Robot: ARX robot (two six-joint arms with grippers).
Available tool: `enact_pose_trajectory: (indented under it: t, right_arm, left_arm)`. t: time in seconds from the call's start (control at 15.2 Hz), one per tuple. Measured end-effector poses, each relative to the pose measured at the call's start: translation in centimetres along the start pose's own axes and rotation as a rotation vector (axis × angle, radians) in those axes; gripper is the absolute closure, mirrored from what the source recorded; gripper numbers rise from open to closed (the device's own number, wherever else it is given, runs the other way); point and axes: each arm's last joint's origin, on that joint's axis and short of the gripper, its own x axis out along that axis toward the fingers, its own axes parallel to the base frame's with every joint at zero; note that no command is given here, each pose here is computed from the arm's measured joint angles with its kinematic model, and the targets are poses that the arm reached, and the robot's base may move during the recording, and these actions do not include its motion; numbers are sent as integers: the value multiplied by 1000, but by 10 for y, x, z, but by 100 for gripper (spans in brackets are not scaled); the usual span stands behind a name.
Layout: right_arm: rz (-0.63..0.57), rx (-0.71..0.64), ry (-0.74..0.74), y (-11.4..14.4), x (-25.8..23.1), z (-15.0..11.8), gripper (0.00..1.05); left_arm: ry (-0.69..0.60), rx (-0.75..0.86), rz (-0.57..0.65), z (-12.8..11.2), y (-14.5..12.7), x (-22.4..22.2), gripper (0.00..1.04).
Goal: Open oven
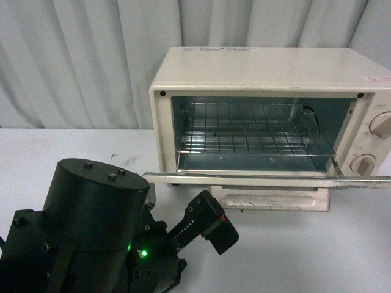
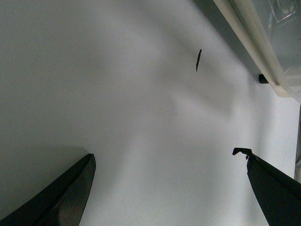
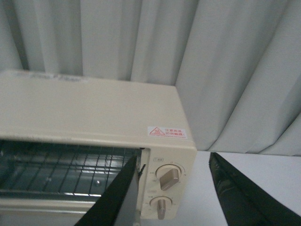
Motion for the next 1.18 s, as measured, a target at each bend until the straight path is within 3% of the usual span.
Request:
enact_pose_trajectory:
  t: [0.07,0.26,0.33,0.85,1.18]
  right_arm:
    - [1,93,-35,-7,-10,1,65]
    - [13,141,9,-20,-32,-22,98]
    - [11,151,4,-23,-37,-25,102]
    - [-7,163,-16,-48,-73,-43,103]
    - [15,163,11,-45,-79,-53,103]
  left_arm:
    - [-3,-1,2,0,0,0,7]
    - [3,-2,-1,0,0,0,7]
    - [1,-2,-1,0,0,0,7]
    - [2,-2,0,0,0,0,7]
    - [2,-2,-1,0,0,0,7]
